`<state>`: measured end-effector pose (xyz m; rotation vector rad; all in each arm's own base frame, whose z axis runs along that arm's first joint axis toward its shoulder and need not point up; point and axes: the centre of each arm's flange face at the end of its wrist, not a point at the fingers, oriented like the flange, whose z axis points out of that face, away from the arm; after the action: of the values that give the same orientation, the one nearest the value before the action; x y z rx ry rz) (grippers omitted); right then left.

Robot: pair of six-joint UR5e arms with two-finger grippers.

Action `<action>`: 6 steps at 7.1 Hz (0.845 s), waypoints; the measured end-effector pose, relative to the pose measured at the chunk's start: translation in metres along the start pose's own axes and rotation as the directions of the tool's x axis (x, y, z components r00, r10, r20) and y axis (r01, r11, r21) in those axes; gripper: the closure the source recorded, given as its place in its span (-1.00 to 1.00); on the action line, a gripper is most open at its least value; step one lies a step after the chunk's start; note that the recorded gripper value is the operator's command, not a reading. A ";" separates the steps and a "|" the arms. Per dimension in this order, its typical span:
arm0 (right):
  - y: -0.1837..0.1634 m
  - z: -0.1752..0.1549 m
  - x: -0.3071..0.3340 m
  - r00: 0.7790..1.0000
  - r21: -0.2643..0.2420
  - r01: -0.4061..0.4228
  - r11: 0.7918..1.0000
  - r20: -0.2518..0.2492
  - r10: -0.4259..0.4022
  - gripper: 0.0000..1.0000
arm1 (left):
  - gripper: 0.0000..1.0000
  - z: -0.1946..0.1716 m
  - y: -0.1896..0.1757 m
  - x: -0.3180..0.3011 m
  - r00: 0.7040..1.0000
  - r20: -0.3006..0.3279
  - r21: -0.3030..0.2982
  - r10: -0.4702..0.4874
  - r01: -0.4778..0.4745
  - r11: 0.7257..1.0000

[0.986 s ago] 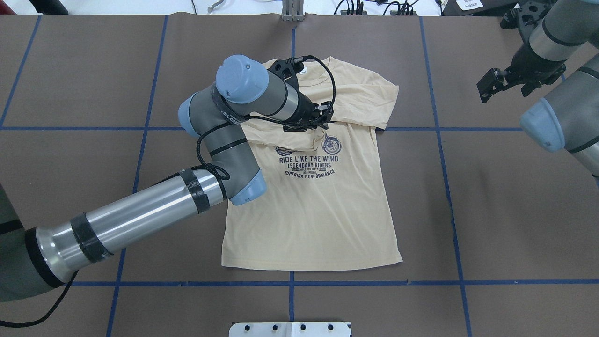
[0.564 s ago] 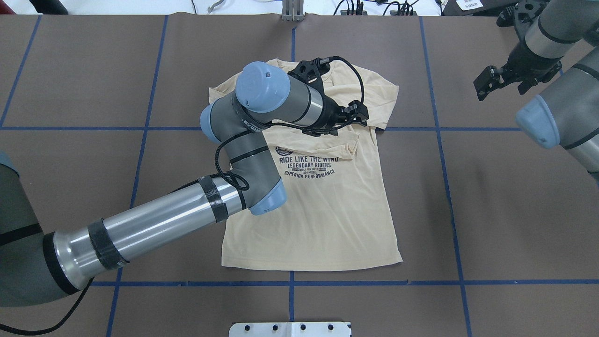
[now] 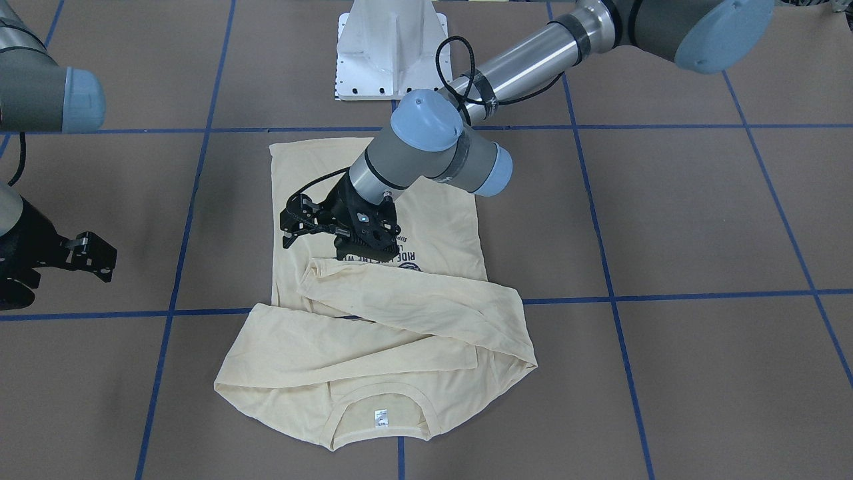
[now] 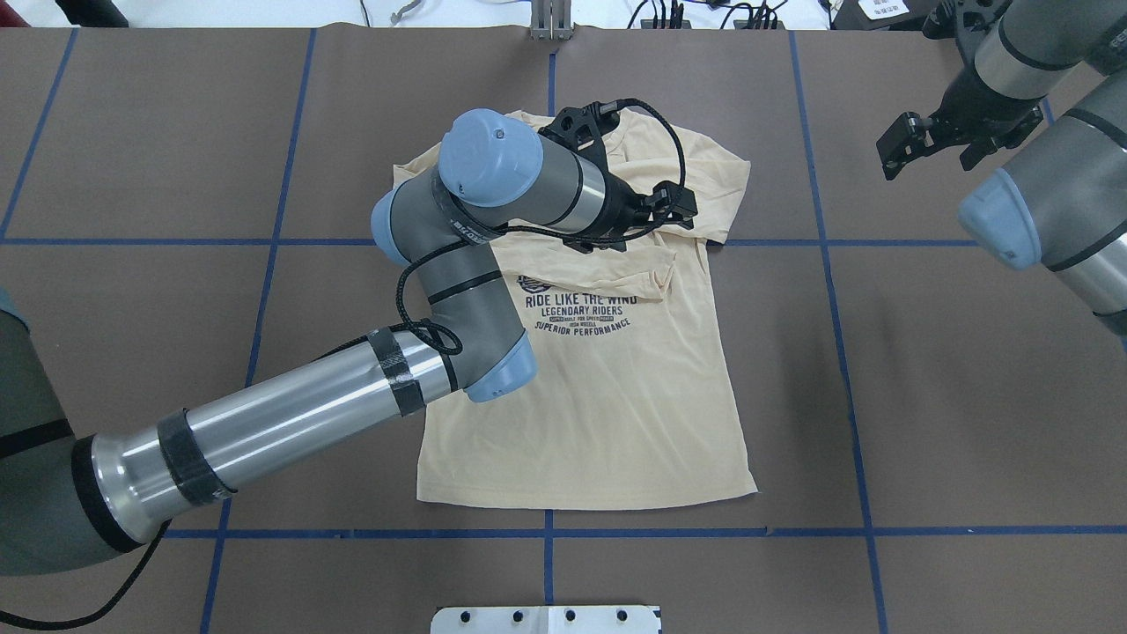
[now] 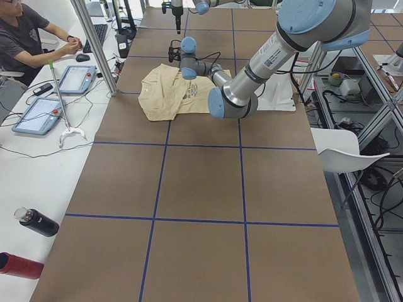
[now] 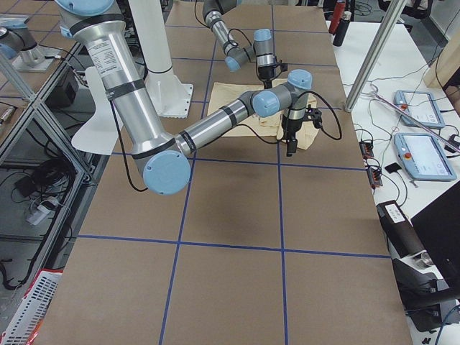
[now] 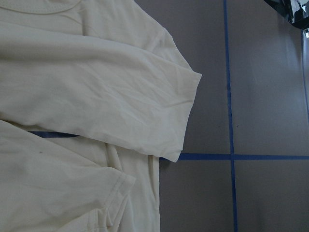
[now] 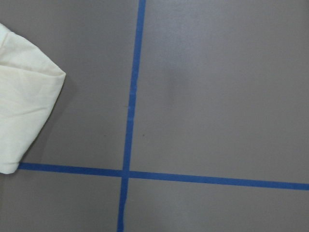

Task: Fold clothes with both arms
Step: 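Release the sleeve with the left gripper while the right gripper moves to the hem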

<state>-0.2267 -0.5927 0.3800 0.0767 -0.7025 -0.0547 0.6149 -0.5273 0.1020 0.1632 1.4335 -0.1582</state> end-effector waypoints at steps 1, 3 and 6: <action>0.014 -0.006 -0.025 0.999 0.000 -0.016 1.000 0.034 0.016 -1.00 | -0.98 -0.023 -0.001 -0.008 0.999 0.033 -0.014 -0.014 0.014 1.000; 0.068 -0.014 -0.084 0.993 -0.020 -0.046 0.999 0.107 0.048 -1.00 | -0.98 -0.099 0.021 -0.030 0.995 0.100 -0.035 -0.004 0.008 0.999; 0.155 0.026 -0.157 0.982 -0.073 -0.045 0.996 0.182 0.058 -1.00 | -0.98 -0.209 0.062 -0.058 0.992 0.120 -0.032 0.043 -0.039 0.999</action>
<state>-0.3594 -0.4273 0.3122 -0.0129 -0.8861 -0.0363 0.4173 -0.4227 0.1331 0.1561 1.3107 -0.1113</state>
